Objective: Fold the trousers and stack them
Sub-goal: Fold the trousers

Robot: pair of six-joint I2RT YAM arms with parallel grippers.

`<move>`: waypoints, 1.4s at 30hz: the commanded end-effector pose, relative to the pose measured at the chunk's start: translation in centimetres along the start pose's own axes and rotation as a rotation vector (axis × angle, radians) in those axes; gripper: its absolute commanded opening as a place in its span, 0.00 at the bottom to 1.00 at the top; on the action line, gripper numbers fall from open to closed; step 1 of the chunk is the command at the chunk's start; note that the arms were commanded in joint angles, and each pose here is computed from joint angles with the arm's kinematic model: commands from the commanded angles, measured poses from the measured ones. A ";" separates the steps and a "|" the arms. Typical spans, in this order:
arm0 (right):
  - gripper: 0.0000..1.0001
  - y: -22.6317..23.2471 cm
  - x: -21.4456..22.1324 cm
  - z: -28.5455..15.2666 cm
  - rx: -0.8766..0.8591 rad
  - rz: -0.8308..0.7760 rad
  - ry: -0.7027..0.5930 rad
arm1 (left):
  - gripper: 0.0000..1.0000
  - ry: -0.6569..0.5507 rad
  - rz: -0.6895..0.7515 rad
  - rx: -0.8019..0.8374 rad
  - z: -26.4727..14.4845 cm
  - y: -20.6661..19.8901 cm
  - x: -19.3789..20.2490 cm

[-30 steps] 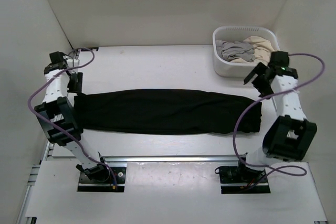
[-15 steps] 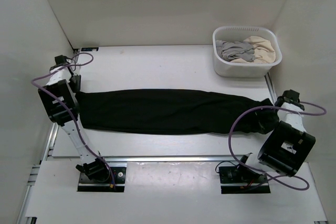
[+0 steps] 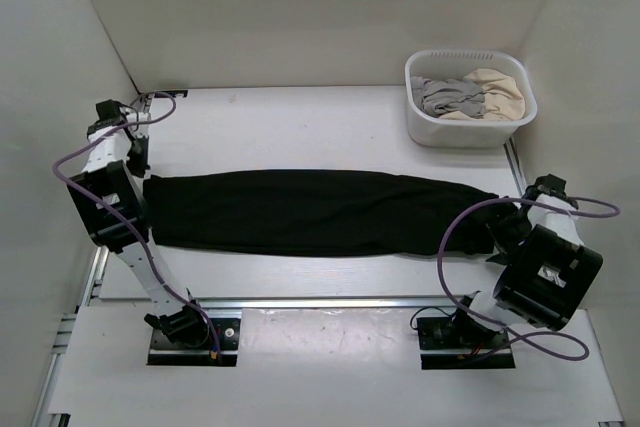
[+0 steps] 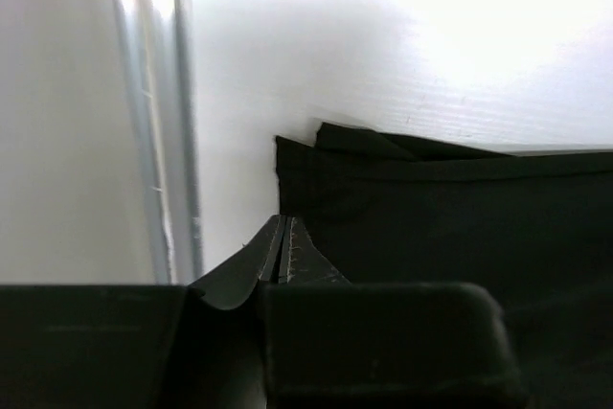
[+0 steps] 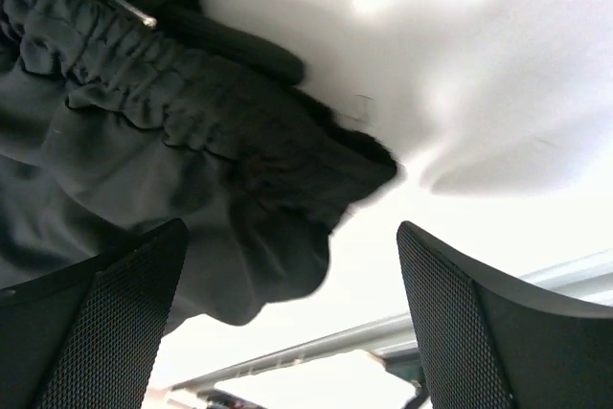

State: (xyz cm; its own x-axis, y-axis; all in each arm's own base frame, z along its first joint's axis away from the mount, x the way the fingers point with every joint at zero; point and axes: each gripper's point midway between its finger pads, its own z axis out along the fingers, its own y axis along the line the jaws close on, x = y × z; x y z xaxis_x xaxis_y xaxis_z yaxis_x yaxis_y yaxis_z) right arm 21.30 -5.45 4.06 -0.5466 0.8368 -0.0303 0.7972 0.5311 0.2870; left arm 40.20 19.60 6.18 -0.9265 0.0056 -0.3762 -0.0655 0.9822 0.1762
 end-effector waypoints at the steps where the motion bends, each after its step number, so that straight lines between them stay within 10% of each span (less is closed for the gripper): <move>1: 0.94 -1.0 -2.8 -4.2 0.144 -0.035 -0.154 | 0.14 -0.120 -0.014 -0.046 -3.8 1.0 -3.2; 11: 0.99 -1.1 4.3 -0.1 0.052 0.246 0.013 | 0.34 -0.029 -0.039 -0.030 -2.0 0.0 -0.1; 27: 0.94 2.5 -5.0 6.1 0.088 0.195 -0.209 | 0.35 0.060 -0.017 -0.086 -4.5 -0.6 5.6; 31: 0.67 2.8 -6.6 6.5 0.110 0.214 -0.239 | 0.35 0.086 -0.015 -0.100 -4.3 -0.4 6.1; 35: 0.04 3.1 -8.0 6.3 0.130 0.193 -0.266 | 0.35 0.095 -0.014 -0.096 -4.3 -0.5 6.4; 42: 0.00 3.3 -12.1 -0.3 0.226 0.043 -0.440 | 0.49 0.097 0.033 -0.021 -5.5 -2.0 5.8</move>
State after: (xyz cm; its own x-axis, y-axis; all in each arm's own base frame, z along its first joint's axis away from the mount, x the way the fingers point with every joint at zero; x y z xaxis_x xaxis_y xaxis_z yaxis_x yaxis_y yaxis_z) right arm 28.96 -9.37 1.83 -0.3865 0.8943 -0.2254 0.8933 0.4238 0.1500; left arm 32.27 17.44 5.74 -0.9736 -0.0149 -0.2277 -0.0662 0.9734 0.2196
